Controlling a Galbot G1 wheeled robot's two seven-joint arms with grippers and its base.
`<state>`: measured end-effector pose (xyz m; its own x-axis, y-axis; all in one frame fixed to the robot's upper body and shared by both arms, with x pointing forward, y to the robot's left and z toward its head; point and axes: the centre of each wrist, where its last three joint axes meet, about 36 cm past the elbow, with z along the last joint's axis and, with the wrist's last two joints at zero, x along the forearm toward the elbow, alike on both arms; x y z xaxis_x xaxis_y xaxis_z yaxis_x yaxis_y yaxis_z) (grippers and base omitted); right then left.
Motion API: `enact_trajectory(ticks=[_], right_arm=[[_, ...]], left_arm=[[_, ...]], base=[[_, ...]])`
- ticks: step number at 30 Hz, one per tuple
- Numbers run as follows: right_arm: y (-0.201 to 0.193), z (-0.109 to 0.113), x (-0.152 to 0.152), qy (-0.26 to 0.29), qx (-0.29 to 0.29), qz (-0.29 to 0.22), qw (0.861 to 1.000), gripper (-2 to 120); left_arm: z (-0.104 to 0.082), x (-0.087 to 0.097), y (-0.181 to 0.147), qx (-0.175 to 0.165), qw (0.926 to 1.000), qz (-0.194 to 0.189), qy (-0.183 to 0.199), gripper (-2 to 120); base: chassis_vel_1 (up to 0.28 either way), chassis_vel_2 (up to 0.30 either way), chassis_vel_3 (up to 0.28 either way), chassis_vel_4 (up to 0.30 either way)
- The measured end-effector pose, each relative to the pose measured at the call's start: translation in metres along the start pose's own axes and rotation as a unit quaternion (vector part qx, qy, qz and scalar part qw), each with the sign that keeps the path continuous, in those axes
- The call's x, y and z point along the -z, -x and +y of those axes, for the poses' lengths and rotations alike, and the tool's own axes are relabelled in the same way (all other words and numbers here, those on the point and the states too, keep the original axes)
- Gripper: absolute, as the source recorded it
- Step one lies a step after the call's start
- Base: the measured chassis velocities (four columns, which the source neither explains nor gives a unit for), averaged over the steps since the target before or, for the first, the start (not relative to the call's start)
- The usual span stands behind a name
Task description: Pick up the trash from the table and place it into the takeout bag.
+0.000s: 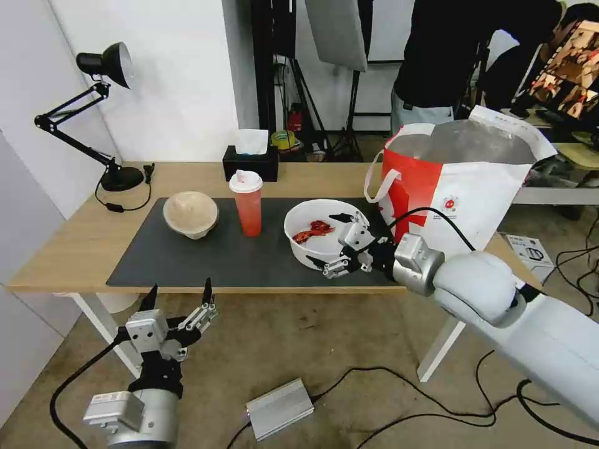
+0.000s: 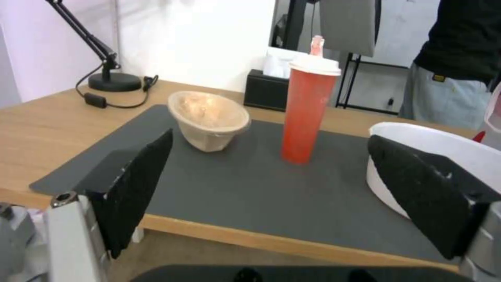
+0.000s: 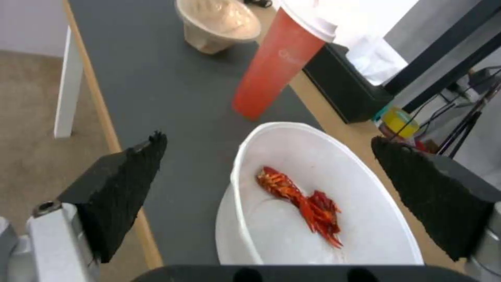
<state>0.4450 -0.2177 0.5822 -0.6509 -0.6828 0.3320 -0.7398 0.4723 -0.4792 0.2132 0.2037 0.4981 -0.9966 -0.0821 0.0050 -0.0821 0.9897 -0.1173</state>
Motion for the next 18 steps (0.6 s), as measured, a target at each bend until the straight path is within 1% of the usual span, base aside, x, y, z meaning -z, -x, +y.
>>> enact_trajectory(ticks=[5,8,12,18], right_arm=[[0.008,0.0,0.002,-0.007,0.001,0.015,1.0,100],[0.013,0.003,0.004,-0.005,0.0,0.04,0.999,100],[0.017,0.005,0.005,-0.001,0.001,0.057,0.998,100],[0.021,0.003,0.007,0.002,0.001,0.064,0.998,100]], left_arm=[[0.0,0.0,-0.001,0.0,1.0,0.0,0.0,100],[0.0,0.0,-0.001,0.001,1.0,0.001,0.001,100],[0.0,0.0,-0.001,0.001,1.0,0.002,0.001,100],[0.0,-0.001,-0.001,0.002,1.0,0.004,0.0,100]], base=[[0.0,0.0,0.0,0.0],[0.0,0.0,0.0,0.0],[0.0,0.0,0.0,0.0],[0.0,0.0,0.0,0.0]])
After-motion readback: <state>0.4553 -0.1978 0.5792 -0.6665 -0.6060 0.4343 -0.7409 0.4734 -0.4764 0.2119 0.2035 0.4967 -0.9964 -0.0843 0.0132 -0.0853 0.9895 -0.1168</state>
